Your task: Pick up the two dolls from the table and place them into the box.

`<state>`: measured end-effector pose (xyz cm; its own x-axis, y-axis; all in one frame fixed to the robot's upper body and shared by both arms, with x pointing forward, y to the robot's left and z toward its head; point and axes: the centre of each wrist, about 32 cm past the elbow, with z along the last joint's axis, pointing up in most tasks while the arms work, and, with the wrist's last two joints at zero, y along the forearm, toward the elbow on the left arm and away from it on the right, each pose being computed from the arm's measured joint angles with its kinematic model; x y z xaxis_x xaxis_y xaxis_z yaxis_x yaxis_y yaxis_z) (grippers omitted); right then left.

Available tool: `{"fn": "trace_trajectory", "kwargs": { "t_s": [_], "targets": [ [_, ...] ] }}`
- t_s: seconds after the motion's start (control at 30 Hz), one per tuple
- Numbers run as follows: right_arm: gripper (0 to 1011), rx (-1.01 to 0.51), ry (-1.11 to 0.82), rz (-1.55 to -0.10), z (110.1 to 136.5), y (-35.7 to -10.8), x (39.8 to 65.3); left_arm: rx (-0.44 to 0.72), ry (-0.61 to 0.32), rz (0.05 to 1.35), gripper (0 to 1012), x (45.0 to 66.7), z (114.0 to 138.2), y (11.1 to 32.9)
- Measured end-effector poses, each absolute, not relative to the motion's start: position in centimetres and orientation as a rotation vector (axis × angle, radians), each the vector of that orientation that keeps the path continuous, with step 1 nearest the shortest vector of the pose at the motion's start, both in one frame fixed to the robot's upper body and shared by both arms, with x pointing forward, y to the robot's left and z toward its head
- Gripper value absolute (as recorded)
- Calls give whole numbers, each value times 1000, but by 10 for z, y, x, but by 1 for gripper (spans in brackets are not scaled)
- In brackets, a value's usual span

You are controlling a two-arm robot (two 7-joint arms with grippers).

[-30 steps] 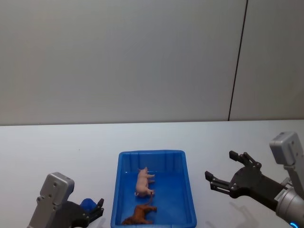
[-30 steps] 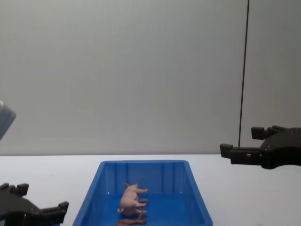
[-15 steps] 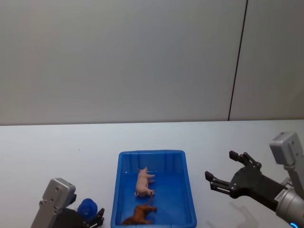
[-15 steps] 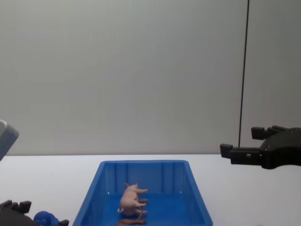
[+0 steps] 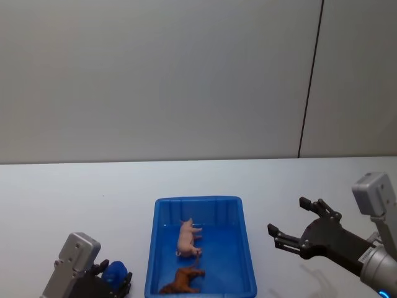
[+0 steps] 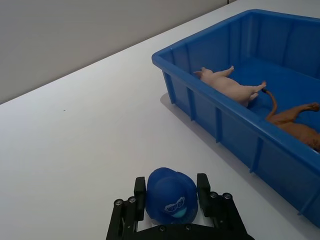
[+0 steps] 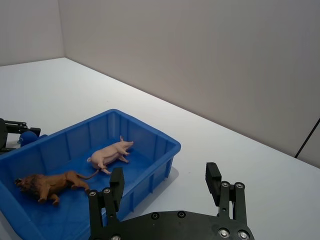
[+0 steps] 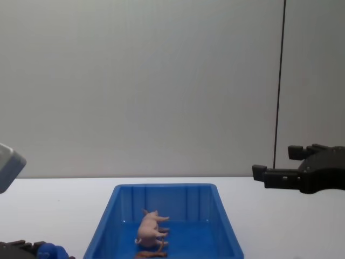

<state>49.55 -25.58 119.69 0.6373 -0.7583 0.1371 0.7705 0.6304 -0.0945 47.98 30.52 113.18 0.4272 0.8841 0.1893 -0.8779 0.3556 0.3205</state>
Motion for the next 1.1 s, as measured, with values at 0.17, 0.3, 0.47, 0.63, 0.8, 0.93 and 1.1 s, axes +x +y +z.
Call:
{"fn": "trace_trajectory", "kwargs": {
  "t_s": [0.17,0.3,0.47,0.63,0.8,0.93,1.1],
  "targets": [
    [1001,-149,-87,-876,1197,-256,495,404,10,1133,522,483,1134,306],
    [1001,-149,-87,-876,1197,-256,495,400,-5,1132,473,485,1139,307],
    [1001,-149,-87,-876,1197,-256,495,381,-55,1125,423,491,1151,305],
    [1001,-149,-87,-876,1197,-256,495,353,-110,1110,394,497,1164,300],
    [1001,-149,-87,-876,1197,-256,495,308,-186,1070,358,509,1183,287],
    [1001,-149,-87,-876,1197,-256,495,280,-226,1033,330,517,1192,276],
    [1001,-149,-87,-876,1197,-256,495,251,-260,982,411,528,1200,260]
  ]
}}
